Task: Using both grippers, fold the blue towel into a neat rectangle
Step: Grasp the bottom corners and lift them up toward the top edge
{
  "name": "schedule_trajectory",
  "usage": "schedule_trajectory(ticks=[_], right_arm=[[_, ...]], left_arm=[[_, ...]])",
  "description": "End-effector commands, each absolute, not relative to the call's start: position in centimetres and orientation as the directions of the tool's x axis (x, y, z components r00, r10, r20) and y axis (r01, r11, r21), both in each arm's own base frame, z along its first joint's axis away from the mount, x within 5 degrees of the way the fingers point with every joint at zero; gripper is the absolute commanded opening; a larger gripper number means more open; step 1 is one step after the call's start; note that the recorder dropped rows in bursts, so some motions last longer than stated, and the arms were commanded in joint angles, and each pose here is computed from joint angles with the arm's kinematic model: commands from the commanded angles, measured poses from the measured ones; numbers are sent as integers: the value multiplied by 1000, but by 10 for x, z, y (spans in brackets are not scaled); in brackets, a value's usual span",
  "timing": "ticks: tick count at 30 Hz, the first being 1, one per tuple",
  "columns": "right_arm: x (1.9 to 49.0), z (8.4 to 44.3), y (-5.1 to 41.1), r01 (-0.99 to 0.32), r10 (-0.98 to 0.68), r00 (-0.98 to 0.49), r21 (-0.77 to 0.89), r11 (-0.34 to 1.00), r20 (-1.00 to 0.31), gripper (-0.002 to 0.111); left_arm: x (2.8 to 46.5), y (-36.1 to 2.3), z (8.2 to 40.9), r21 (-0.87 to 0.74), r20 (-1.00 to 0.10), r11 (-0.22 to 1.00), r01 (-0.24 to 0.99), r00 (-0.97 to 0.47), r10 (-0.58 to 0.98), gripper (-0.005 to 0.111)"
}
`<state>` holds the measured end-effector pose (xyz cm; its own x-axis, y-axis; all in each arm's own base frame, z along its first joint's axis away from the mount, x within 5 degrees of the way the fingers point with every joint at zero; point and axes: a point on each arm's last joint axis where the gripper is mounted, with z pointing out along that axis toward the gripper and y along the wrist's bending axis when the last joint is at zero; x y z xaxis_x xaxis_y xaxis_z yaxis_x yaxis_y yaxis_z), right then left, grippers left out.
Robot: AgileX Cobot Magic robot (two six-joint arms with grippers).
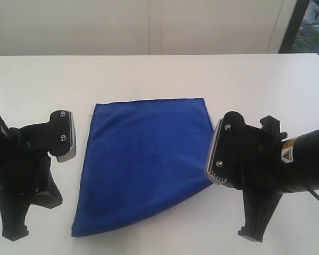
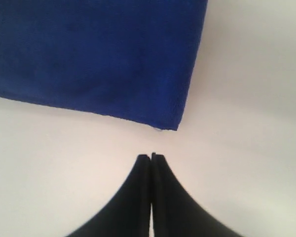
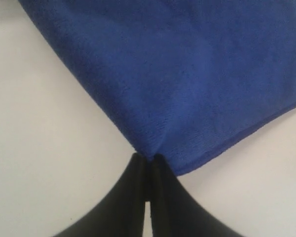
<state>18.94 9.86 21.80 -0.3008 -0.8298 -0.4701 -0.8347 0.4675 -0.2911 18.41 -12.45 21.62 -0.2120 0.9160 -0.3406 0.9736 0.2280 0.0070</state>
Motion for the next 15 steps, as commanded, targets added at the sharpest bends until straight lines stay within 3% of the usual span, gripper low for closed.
schedule_trajectory(ticks=[1,5,8,11,15], right_arm=[[183,219,97,-840,-830,-312,-274,468,-462,0],[183,209,97,-846,-835,-327,-257,467,-442,0],[185,205,98,-848,-837,-335,-248,468,-433,0],[188,202,99,-848,-838,-338,-246,469,-429,0],[189,200,99,-848,-838,-340,-246,469,-428,0]], left_arm=[[178,-129,220,-68,-383,228,971,-236,893,0],[179,-138,219,-65,-473,170,983,-181,863,0],[180,-138,207,-56,-479,161,985,-168,862,1],[178,-141,198,-29,-506,50,998,-58,861,19],[178,-143,194,-32,-517,32,999,-44,855,36]])
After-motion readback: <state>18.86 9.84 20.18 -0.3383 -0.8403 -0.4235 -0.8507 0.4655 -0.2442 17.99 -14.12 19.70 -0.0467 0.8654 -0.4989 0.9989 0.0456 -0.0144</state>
